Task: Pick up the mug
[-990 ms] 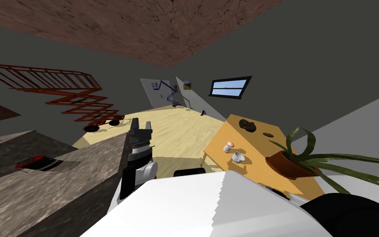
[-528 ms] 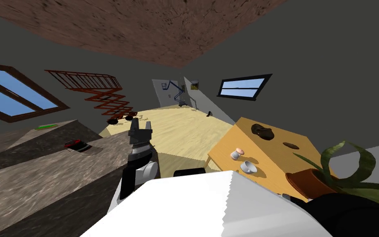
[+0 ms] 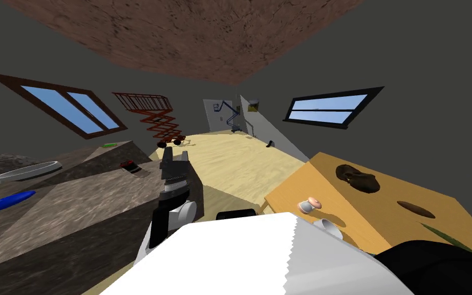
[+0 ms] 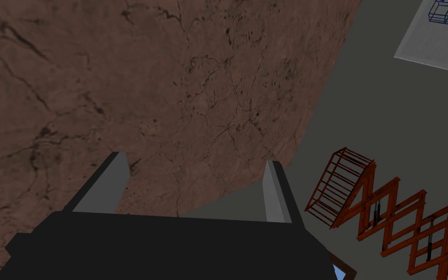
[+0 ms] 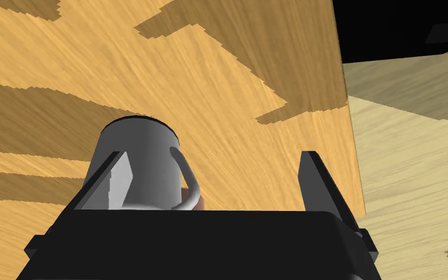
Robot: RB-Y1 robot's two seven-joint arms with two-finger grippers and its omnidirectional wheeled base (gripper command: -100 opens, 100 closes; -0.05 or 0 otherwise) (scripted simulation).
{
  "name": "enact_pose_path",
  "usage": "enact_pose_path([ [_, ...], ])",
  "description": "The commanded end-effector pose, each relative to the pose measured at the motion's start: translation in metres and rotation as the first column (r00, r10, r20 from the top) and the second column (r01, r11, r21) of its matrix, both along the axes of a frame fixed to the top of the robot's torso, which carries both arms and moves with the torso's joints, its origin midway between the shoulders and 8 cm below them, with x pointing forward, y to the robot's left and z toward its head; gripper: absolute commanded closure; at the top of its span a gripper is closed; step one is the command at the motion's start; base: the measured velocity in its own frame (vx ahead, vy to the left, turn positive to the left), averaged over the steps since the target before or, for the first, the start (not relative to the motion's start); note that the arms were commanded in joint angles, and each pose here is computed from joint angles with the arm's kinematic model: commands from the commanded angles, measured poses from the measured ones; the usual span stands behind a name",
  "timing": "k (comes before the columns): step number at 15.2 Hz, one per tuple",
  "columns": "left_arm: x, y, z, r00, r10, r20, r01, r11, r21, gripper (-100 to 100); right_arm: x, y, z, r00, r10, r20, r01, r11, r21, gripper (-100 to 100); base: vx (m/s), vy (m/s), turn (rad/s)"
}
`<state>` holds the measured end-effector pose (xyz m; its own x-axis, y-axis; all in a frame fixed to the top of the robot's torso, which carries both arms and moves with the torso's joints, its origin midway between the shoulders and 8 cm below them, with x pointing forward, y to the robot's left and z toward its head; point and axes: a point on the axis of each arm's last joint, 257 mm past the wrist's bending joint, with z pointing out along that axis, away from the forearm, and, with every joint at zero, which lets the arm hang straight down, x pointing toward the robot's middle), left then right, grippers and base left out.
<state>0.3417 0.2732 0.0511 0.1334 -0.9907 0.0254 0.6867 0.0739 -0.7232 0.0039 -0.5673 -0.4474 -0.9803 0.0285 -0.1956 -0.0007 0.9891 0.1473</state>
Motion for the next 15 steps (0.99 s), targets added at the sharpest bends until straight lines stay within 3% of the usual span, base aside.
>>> enact_pose_path([
  [1, 0.000, 0.000, 0.000, 1.000, 0.000, 0.000, 0.000, 1.000, 0.000, 0, -0.014, -0.019, 0.006, 0.999, 0.013, -0.033, -0.014, 0.999, -0.036, -100, 0.026, -0.034, 0.255],
  [6, 0.000, 0.000, 0.000, 1.000, 0.000, 0.000, 0.000, 1.000, 0.000, 0, -0.040, -0.048, 0.014, 0.994, 0.038, -0.099, -0.048, 0.994, -0.095, -100, 0.022, -0.031, 0.211],
  [9, 0.000, 0.000, 0.000, 1.000, 0.000, 0.000, 0.000, 1.000, 0.000, 0, -0.070, -0.068, 0.017, 0.984, 0.057, -0.170, -0.081, 0.988, -0.135, -100, 0.036, -0.061, 0.374],
  [15, 0.000, 0.000, 0.000, 1.000, 0.000, 0.000, 0.000, 1.000, 0.000, 0, -0.107, -0.041, -0.013, 0.973, 0.068, -0.221, -0.091, 0.991, -0.094, -100, 0.015, -0.099, 0.280],
])
